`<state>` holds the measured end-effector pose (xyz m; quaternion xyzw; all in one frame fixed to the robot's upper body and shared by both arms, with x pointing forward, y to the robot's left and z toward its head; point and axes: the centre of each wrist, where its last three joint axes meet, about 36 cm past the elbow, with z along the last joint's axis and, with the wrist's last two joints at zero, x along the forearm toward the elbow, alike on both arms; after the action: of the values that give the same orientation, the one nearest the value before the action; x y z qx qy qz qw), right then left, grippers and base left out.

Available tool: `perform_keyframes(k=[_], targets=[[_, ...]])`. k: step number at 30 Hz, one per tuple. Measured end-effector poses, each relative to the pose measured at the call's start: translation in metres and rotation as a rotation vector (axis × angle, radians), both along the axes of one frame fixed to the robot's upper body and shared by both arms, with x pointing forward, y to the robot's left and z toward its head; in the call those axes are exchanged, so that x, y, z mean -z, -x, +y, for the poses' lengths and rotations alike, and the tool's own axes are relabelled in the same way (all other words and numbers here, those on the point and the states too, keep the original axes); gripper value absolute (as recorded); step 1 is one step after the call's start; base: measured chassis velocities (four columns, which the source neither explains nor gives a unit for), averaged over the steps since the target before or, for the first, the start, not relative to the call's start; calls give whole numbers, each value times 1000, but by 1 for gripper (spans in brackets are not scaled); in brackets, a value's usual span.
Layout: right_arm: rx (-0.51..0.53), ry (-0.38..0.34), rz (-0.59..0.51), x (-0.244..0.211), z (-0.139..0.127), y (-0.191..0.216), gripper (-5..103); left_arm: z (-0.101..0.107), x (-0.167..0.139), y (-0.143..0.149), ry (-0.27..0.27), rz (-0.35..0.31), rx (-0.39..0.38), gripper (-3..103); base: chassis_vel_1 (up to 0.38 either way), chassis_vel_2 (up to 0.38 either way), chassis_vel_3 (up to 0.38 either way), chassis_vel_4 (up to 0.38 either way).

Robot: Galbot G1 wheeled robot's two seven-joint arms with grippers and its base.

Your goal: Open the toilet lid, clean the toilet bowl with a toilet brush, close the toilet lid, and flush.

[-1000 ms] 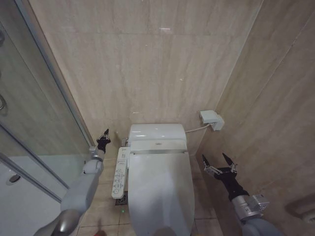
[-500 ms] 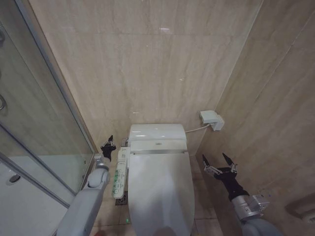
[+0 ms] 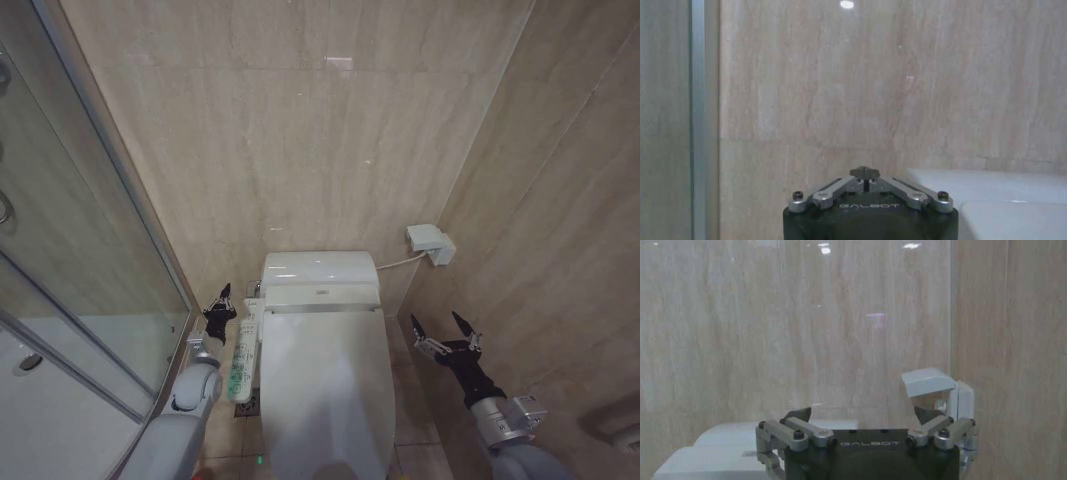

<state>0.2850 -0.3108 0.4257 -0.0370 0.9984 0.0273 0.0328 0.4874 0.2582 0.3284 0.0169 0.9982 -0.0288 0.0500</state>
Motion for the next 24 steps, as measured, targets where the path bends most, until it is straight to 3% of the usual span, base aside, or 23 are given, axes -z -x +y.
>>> perform_keyframes(k=[10, 24], targets=[[0, 0, 0, 0, 0, 0, 100, -6, -1, 4, 2, -13, 19, 0, 130, -127, -132, 116], [0, 0, 0, 0, 0, 0, 100, -13, 1, 7, 5, -13, 32, 0, 266, -253, -265, 258]])
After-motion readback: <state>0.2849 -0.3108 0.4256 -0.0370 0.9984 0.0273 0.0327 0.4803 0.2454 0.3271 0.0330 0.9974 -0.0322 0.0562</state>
